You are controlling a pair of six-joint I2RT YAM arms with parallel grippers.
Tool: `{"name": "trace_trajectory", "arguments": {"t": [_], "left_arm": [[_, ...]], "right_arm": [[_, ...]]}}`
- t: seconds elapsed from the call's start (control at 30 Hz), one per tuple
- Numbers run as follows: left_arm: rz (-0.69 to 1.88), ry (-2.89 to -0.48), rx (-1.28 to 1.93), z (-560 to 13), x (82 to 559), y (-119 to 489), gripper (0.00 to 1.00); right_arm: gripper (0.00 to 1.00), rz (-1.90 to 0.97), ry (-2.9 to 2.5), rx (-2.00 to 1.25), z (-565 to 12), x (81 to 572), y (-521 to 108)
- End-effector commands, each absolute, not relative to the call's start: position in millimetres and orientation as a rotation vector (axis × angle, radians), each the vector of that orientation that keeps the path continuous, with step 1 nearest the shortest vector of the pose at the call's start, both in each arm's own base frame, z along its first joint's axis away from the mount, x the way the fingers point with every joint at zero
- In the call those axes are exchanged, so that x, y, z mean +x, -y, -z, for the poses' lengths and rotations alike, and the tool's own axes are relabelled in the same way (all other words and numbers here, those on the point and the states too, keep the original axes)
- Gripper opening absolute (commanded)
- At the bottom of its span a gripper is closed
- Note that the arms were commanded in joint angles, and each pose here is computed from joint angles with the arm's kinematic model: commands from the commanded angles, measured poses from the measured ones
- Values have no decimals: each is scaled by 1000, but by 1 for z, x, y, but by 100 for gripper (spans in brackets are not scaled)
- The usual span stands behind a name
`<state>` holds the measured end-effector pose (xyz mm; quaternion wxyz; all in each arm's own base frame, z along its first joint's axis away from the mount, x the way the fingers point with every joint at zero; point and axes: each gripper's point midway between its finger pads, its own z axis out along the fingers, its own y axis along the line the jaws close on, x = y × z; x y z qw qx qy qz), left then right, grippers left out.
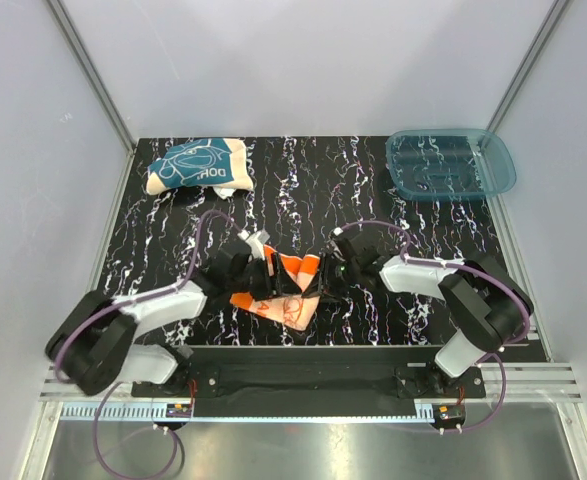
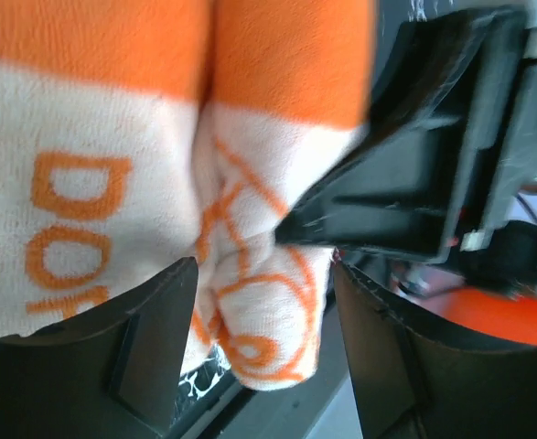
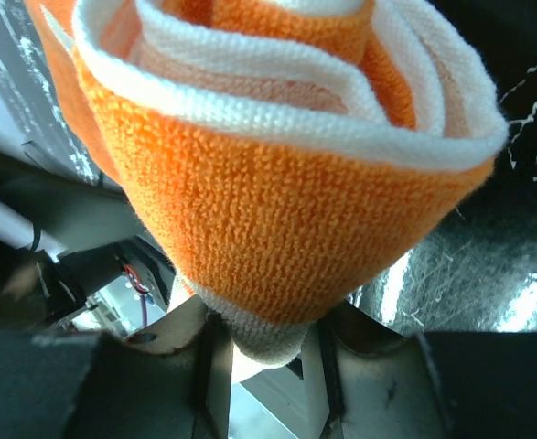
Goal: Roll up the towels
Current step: Roll the towel
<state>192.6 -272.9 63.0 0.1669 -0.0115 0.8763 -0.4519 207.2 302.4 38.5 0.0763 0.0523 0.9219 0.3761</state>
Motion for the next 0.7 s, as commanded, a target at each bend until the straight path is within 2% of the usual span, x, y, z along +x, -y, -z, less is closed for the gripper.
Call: {"name": "trace_trajectory", "arguments": {"t": [0.0,0.17,0.23,0.3,0.67], "left_arm": [[649,-2578,113,-56,197,220,67],[407,-2403,230,-106,197,228,68],[323,-2373,303,-110,188,234,62],[277,-2350,341,-118,183,242,61],[-225,-2223,608,-105,147,294,60]], "right_arm": [[23,-942,-2836,143,-32,200,-287],[23,-884,-2867,126,-37,199,-289],[23,-866,-2885,130,-37,197,-289],[23,-856,-2886,127,-39,199,-291],[20,-813,-2910,142,-43,199,-289]]}}
